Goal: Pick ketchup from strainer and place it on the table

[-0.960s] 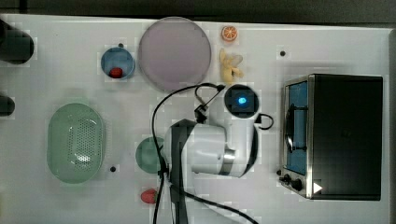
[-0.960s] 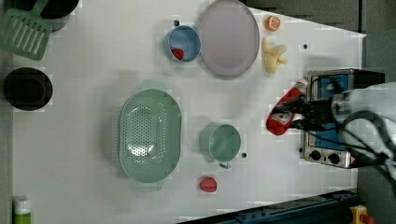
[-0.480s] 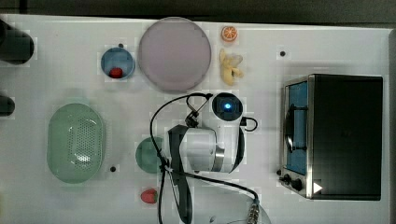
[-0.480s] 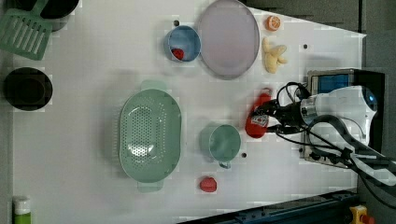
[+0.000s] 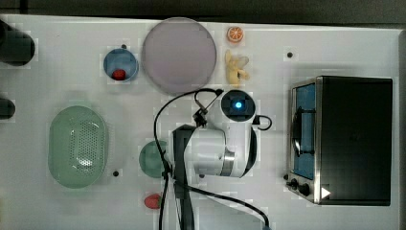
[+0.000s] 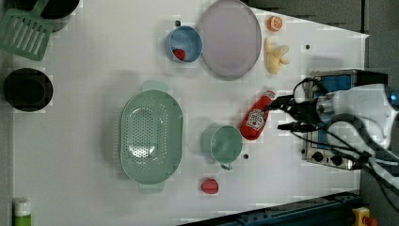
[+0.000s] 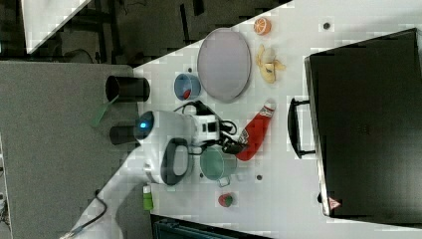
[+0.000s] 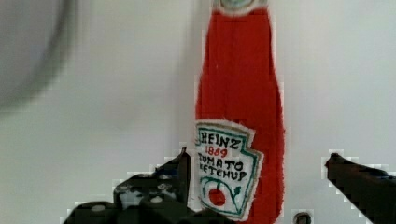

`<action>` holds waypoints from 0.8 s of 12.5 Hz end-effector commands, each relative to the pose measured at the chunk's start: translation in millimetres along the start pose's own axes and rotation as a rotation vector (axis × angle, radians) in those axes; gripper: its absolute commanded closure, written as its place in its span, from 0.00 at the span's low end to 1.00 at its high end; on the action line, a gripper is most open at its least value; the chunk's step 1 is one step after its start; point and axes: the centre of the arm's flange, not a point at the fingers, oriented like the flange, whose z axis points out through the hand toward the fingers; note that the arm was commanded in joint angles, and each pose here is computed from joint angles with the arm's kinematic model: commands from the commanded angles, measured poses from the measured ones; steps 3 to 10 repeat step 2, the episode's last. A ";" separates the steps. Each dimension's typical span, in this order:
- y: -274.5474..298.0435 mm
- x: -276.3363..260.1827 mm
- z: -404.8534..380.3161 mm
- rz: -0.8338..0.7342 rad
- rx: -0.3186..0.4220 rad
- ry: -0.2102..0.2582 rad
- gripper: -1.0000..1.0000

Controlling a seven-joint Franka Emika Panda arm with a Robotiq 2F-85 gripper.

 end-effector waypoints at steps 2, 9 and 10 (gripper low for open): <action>-27.6 15.1 -171.1 0.013 0.091 0.185 0.00; -27.6 15.1 -171.1 0.013 0.091 0.185 0.00; -27.6 15.1 -171.1 0.013 0.091 0.185 0.00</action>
